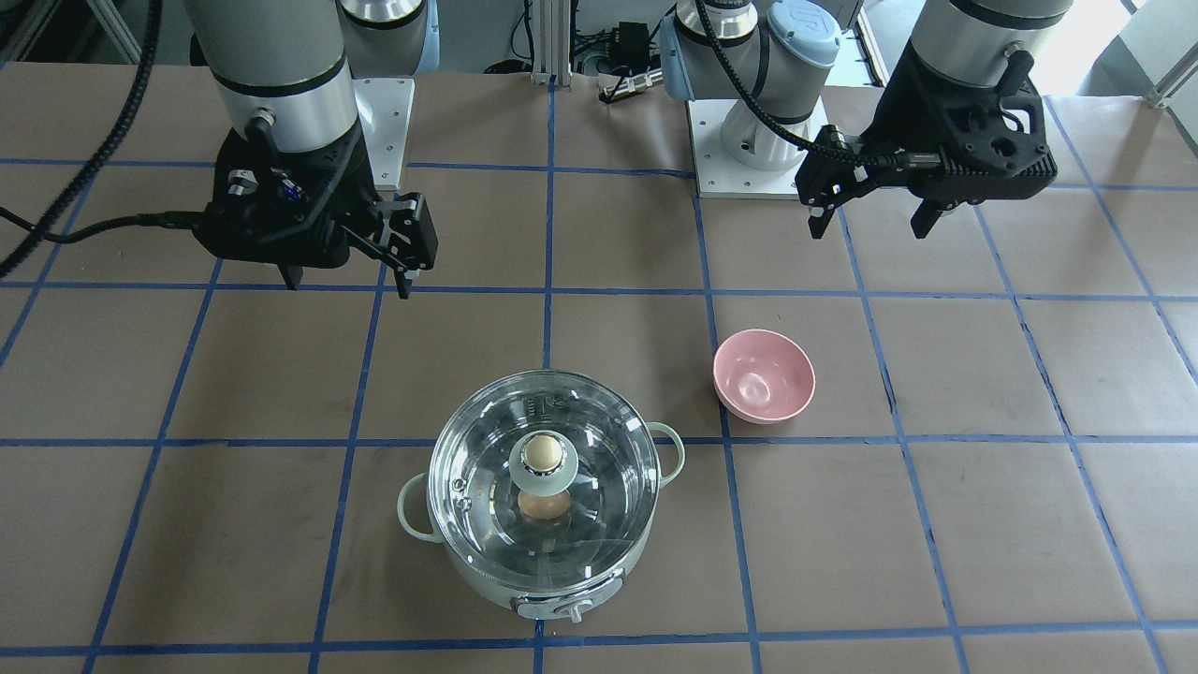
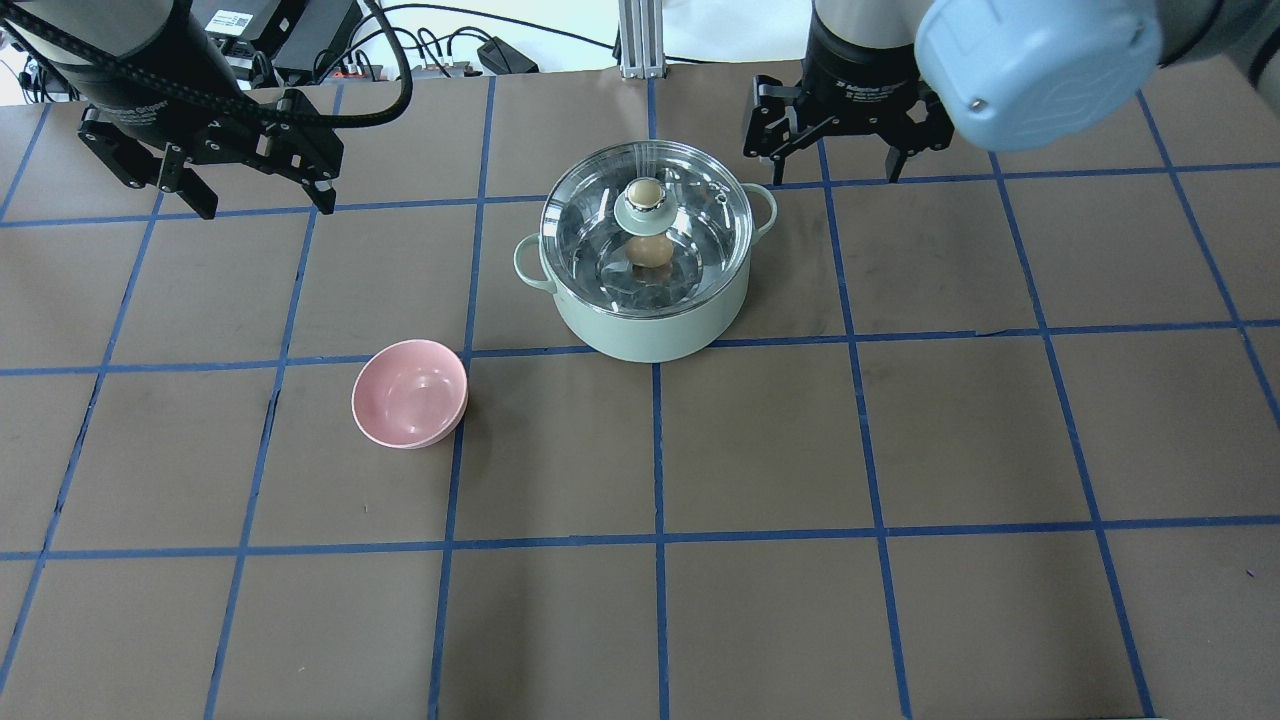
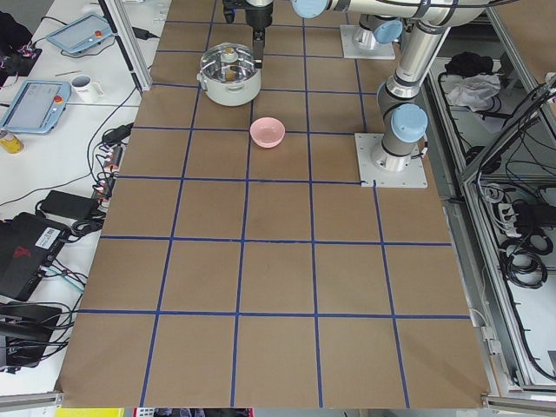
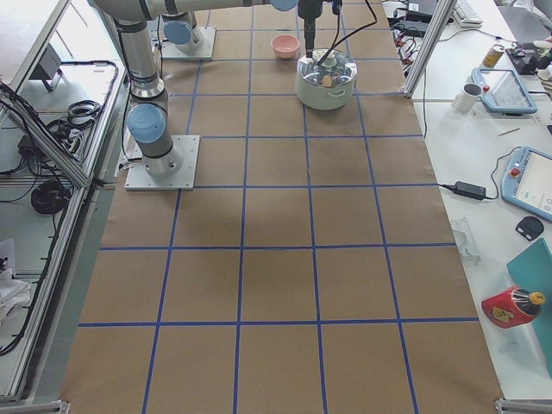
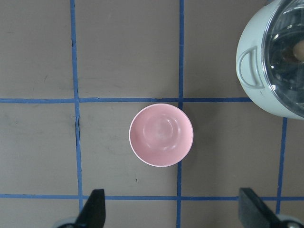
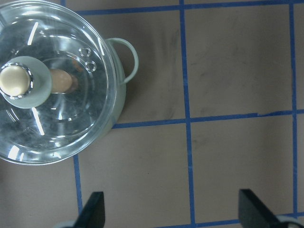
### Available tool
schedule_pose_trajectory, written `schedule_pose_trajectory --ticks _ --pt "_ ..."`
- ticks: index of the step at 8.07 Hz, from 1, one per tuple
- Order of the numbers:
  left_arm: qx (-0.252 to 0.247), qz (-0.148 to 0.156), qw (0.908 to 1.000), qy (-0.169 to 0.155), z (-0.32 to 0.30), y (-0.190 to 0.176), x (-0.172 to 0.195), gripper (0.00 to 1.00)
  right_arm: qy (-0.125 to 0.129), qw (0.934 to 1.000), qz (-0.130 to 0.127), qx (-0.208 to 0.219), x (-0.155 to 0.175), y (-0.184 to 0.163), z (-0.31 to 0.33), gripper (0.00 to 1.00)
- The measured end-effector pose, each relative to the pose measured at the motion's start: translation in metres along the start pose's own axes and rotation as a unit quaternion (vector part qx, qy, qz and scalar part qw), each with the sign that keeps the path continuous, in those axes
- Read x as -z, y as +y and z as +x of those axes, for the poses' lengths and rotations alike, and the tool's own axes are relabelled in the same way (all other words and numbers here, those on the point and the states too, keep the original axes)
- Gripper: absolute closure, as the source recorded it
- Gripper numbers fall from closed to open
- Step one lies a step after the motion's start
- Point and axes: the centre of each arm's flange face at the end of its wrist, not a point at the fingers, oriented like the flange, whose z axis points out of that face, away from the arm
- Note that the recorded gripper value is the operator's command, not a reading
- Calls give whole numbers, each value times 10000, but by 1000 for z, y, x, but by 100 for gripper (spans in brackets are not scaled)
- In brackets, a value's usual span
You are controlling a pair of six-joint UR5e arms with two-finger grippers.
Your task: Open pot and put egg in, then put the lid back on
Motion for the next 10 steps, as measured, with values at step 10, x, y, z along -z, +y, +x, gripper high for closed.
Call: schedule_pose_trajectory --ticks 10 --pt "-12 9 10000 8 4 1 1 0 79 9994 -291 177 12 1 107 0"
